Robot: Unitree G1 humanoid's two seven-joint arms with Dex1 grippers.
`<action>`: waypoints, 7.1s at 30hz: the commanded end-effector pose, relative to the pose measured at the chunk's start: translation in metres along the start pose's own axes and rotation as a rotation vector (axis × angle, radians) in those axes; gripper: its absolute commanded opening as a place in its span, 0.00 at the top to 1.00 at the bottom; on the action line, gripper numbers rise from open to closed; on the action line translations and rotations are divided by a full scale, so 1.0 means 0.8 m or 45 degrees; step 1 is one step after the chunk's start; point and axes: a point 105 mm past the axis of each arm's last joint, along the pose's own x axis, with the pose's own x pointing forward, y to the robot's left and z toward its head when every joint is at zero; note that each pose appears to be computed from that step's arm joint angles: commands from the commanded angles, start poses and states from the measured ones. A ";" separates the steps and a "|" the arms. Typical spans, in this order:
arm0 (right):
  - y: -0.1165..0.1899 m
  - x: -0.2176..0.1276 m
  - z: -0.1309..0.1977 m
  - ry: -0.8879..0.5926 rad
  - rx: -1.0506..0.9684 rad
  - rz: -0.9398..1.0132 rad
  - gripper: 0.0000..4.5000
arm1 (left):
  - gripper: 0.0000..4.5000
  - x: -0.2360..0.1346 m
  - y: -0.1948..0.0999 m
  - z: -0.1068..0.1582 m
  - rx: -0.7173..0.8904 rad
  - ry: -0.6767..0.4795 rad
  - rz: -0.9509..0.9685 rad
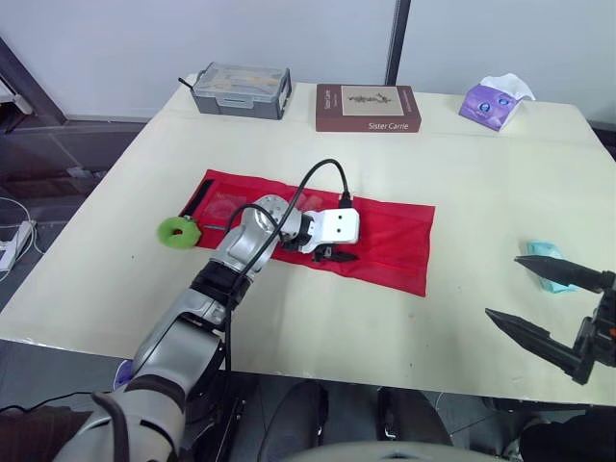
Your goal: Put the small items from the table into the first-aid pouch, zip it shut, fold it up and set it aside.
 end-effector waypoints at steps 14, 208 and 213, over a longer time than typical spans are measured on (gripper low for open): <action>0.003 0.000 0.008 -0.022 -0.056 0.005 0.00 | 0.47 0.020 0.005 0.012 0.055 0.009 -0.001; -0.011 0.025 -0.079 0.382 0.291 -0.380 0.67 | 1.00 0.080 0.032 0.097 -0.560 -0.342 0.007; 0.000 0.070 -0.066 0.309 0.287 -0.372 0.67 | 1.00 0.078 0.027 0.099 -0.522 -0.344 -0.056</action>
